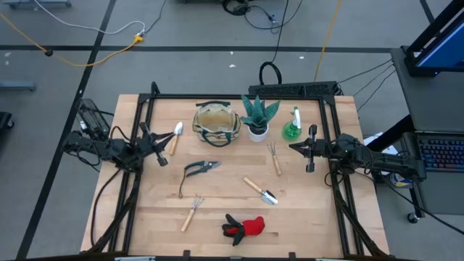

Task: Pick & Place Garden tools in Gardening bag
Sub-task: Put the green spray bottle into the white gardening bag

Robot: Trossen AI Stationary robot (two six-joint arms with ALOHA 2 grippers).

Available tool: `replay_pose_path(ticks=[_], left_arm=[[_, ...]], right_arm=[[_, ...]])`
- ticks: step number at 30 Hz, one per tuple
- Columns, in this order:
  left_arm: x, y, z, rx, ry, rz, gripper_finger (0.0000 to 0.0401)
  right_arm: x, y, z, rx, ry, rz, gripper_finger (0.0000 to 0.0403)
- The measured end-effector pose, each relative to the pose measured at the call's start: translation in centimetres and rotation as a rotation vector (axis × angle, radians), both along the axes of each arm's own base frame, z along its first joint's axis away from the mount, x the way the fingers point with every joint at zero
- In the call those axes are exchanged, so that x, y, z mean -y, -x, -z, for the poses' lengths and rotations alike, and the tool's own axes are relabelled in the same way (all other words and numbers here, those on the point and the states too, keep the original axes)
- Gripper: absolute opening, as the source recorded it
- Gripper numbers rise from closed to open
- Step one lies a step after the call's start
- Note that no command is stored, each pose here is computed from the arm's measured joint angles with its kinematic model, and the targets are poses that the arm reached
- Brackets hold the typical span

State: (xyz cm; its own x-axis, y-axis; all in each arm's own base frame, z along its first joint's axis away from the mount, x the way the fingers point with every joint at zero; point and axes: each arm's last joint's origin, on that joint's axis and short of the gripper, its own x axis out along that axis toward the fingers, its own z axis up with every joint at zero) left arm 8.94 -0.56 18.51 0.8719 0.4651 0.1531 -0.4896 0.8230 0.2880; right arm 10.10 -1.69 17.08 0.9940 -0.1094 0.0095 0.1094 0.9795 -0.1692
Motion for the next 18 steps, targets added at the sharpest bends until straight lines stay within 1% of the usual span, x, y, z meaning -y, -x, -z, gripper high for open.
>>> replay_pose_path(ticks=[3, 7, 9, 13, 16, 18], left_arm=[[-0.1, 0.1, -0.3, 0.035, 0.021, -0.014, 0.0031], [-0.3, 0.3, -0.7, 0.084, 0.064, -0.099, 0.0031], [-0.4, 0.5, -0.9, 0.118, 0.092, -0.122, 0.0031], [-0.4, 0.5, -1.2, 0.174, 0.14, -0.108, 0.0031], [-0.4, 0.6, -1.2, 0.219, 0.206, -0.091, 0.0031], [-0.4, 0.6, -1.2, 0.251, 0.254, -0.08, 0.0031]], right_arm=[[0.0, 0.0, 0.0, 0.0, 0.0, 0.0, 0.0], [0.0, 0.0, 0.0, 0.0, 0.0, 0.001, 0.0], [0.0, 0.0, 0.0, 0.0, 0.0, 0.0, 0.0], [0.0, 0.0, 0.0, 0.0, 0.001, 0.001, 0.0], [0.0, 0.0, -0.2, 0.015, 0.014, 0.006, 0.0], [0.0, 0.0, -0.2, 0.02, 0.004, 0.004, 0.0]])
